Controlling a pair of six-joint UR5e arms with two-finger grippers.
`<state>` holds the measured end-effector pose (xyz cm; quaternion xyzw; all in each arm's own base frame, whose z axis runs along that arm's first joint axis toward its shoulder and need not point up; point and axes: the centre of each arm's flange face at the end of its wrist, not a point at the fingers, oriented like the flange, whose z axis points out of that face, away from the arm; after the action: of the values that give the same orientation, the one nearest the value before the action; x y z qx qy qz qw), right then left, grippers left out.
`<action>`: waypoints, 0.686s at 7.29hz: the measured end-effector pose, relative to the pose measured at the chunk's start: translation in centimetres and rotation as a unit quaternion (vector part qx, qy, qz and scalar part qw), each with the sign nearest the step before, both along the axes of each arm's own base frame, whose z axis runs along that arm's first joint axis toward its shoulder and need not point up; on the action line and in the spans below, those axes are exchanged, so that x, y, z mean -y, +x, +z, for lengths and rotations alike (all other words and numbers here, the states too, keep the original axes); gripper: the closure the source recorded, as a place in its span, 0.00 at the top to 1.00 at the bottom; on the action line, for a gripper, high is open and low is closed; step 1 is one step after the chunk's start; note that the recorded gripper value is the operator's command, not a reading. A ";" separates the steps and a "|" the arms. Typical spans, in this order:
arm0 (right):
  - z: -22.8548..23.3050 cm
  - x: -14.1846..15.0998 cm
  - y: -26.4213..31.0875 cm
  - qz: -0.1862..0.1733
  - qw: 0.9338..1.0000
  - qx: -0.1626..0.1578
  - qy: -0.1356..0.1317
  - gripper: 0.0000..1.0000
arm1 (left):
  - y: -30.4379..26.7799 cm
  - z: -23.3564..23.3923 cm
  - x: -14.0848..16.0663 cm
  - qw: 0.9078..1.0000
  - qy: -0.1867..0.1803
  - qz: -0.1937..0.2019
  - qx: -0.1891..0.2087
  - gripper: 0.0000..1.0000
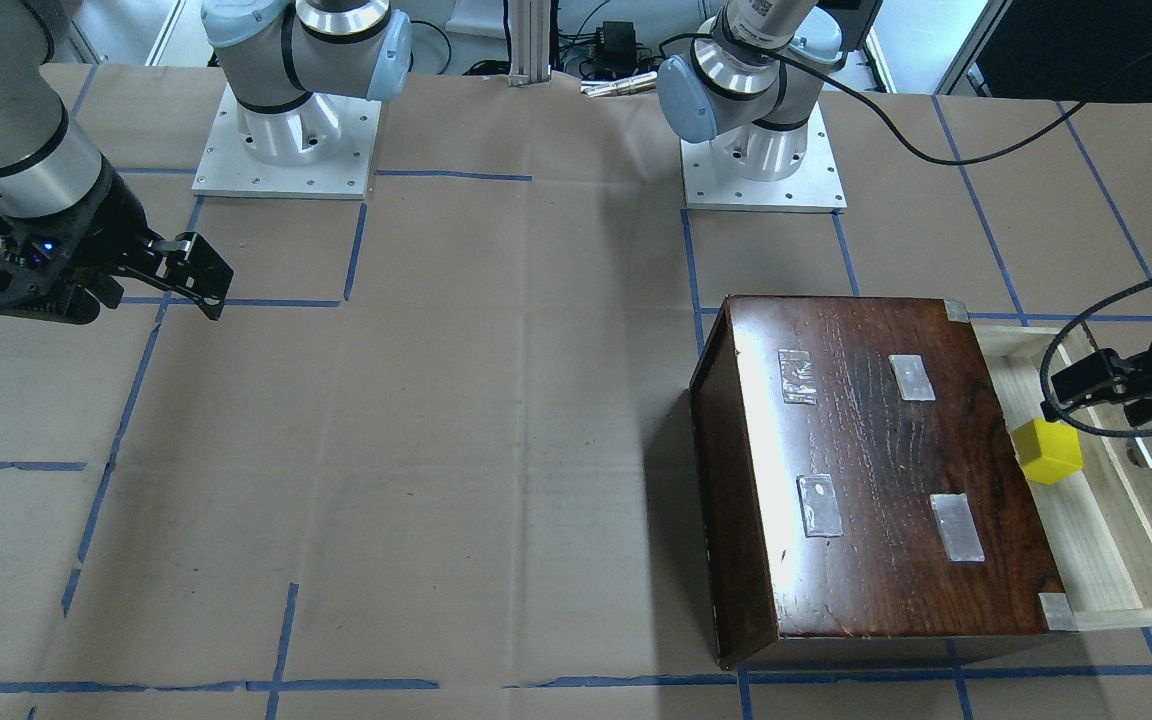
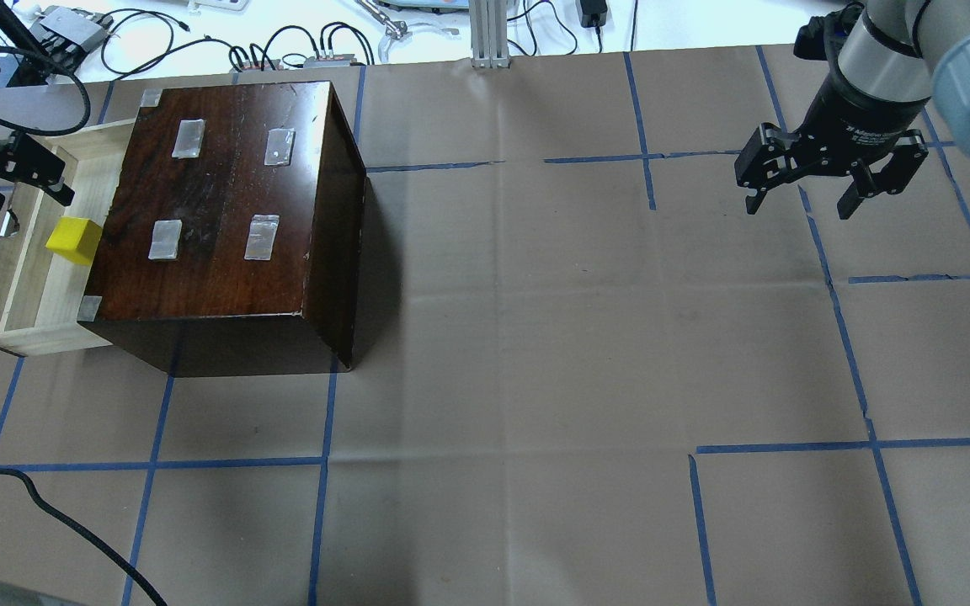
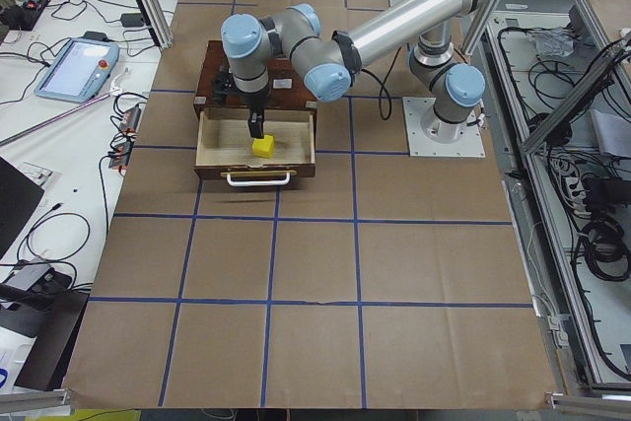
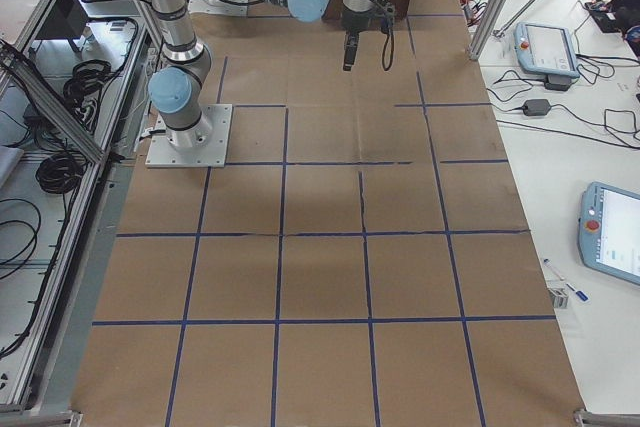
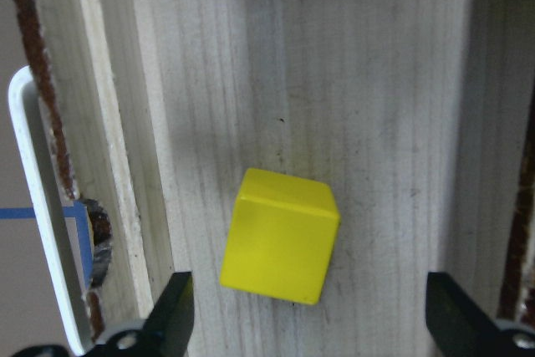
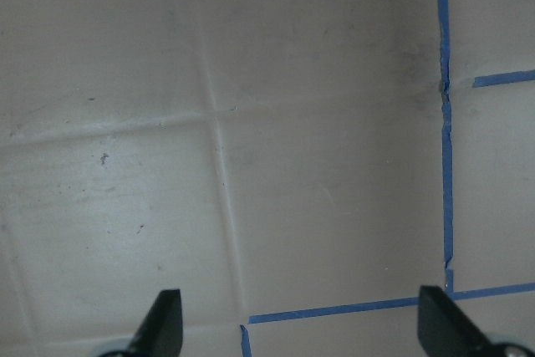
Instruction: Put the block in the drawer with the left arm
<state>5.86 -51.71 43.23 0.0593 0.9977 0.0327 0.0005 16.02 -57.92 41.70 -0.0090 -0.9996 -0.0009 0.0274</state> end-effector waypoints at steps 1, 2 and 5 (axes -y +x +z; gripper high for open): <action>0.0 0.0 0.0 0.000 1.000 0.000 0.000 1.00 | -3.8 2.1 -0.7 1.000 0.003 0.005 0.000 0.99; 0.0 0.0 0.0 0.000 1.000 0.000 0.000 1.00 | -8.5 3.8 -1.4 1.000 0.005 0.008 0.001 0.99; 0.0 0.0 0.0 0.000 1.000 0.000 0.000 1.00 | -20.3 5.5 -4.9 1.000 0.016 0.021 0.002 0.99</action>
<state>5.86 -51.72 43.27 0.0596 0.9977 0.0324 0.0005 -4.33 -52.99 47.24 0.0123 -0.9995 -0.0158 0.0252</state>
